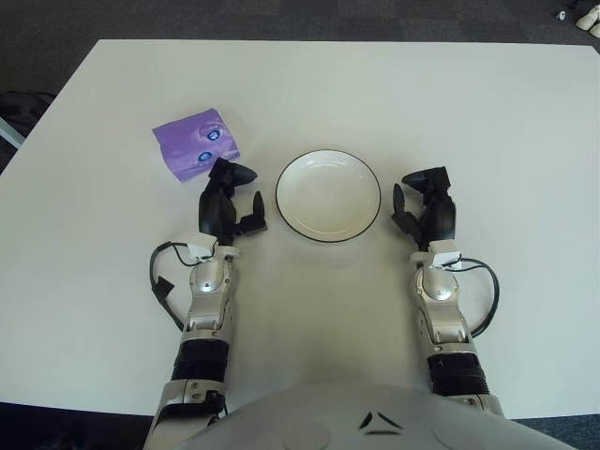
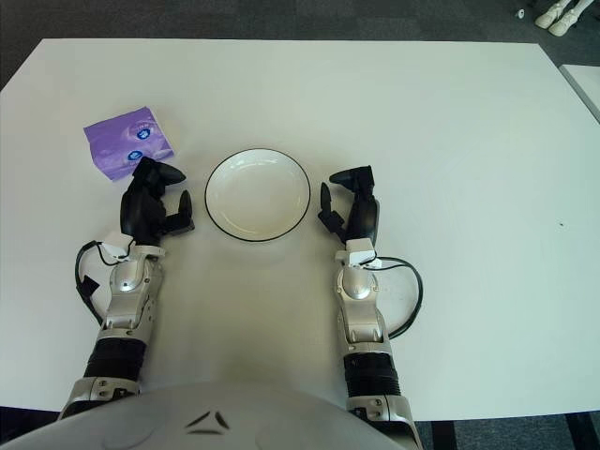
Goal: Put the tissue paper into the plate.
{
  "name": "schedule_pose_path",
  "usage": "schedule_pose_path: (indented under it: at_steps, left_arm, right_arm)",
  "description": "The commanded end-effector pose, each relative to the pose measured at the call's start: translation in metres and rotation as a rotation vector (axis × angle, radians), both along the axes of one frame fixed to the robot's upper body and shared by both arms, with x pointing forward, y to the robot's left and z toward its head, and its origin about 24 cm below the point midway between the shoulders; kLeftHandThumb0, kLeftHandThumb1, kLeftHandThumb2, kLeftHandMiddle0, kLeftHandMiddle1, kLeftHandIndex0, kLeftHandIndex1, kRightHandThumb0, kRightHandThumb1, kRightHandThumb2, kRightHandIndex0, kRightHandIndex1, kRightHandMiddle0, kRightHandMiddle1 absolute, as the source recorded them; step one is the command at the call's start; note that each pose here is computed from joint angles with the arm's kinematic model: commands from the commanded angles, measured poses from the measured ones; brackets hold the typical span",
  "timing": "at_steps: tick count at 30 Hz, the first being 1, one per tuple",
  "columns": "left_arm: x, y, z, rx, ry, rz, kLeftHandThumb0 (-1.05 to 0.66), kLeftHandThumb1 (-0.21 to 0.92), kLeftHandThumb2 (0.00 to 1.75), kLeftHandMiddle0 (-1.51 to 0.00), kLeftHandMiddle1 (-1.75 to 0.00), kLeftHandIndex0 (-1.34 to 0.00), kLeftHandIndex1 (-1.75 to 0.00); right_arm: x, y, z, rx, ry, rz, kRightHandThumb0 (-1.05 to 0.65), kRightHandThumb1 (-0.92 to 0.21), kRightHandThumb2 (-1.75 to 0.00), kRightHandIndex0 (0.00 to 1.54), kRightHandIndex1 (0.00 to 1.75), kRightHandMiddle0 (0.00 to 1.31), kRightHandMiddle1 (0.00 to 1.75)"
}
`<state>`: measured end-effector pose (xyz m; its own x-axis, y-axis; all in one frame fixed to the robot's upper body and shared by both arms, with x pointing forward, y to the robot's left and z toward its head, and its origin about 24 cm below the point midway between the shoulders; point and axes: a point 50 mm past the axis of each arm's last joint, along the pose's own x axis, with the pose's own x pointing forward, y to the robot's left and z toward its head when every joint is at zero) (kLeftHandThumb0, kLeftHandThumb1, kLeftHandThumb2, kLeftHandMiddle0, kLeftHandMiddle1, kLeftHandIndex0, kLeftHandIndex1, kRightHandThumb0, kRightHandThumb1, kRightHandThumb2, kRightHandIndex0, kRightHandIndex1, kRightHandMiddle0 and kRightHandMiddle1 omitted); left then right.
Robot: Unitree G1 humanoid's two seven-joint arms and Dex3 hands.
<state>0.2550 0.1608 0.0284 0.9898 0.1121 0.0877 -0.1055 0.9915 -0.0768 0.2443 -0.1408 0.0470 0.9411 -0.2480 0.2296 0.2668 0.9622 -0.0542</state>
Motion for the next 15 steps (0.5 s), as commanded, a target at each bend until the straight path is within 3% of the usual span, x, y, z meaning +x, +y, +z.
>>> schedule_pose_path:
  at_steps: [1, 15]
  left_arm:
    - [-0.0196, 0.0065, -0.0353, -0.006, 0.177, 0.025, -0.01, 0.28, 1.38, -0.63, -1.75, -0.41, -1.75]
    - [-0.0190, 0.0064, -0.0336, 0.007, 0.162, 0.016, -0.01, 0.27, 1.39, -0.63, -1.75, -0.42, -1.75]
  right_arm:
    - [-0.0138, -0.0039, -0.0294, 0.008, 0.159, -0.027, -0.36, -0.79, -0.72, 0.62, 1.25, 0.27, 1.75]
    - [-0.0139, -0.0040, -0.0292, 0.010, 0.165, -0.023, -0.36, -0.79, -0.72, 0.59, 1.25, 0.27, 1.75]
